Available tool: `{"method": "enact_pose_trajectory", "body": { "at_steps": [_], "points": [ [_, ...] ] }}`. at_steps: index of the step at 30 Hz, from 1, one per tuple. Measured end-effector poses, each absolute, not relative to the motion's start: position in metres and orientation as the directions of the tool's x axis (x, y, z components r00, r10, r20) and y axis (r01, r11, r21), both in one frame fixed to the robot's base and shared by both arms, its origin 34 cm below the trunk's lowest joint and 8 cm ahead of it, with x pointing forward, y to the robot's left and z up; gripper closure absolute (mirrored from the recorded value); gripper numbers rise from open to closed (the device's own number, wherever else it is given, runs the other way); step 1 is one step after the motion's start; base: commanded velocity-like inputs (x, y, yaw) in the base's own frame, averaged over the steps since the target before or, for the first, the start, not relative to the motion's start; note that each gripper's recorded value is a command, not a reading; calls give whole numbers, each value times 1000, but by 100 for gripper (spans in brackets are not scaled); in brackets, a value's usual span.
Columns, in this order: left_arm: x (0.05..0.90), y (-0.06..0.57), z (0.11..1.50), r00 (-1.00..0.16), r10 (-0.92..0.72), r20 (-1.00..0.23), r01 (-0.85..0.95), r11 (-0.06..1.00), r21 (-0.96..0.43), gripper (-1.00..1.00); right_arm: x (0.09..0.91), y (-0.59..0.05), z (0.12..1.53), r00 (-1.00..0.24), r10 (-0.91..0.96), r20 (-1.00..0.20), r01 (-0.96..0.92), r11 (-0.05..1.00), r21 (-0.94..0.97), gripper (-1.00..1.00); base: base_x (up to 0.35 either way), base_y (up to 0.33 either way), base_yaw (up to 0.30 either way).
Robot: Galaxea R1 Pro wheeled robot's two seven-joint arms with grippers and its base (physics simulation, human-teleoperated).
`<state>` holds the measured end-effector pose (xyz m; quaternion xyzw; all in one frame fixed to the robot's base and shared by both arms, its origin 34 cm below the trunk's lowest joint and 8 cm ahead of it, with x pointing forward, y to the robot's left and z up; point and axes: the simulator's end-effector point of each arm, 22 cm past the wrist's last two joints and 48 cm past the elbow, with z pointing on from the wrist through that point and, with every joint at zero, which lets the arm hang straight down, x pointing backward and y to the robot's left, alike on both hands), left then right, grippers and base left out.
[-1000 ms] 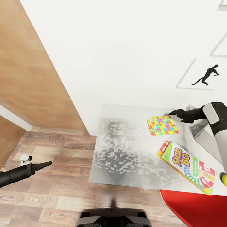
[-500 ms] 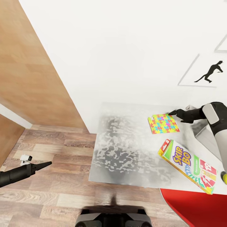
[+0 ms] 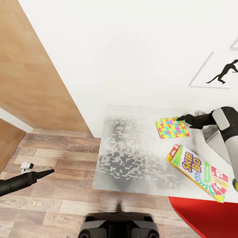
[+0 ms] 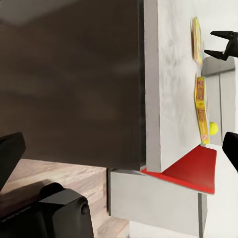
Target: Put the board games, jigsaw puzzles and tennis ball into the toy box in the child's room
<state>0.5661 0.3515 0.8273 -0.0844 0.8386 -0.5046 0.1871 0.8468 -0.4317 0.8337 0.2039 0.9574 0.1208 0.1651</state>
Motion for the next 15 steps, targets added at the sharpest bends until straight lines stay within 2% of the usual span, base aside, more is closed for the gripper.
{"method": "enact_pose_trajectory", "body": {
  "at_steps": [15],
  "points": [
    [565,351,825,-917,-330,-225,43,476,-878,-100,846,-433,831,-863,430,-264,352,888,295,-100,0,0,0]
  ]
}}
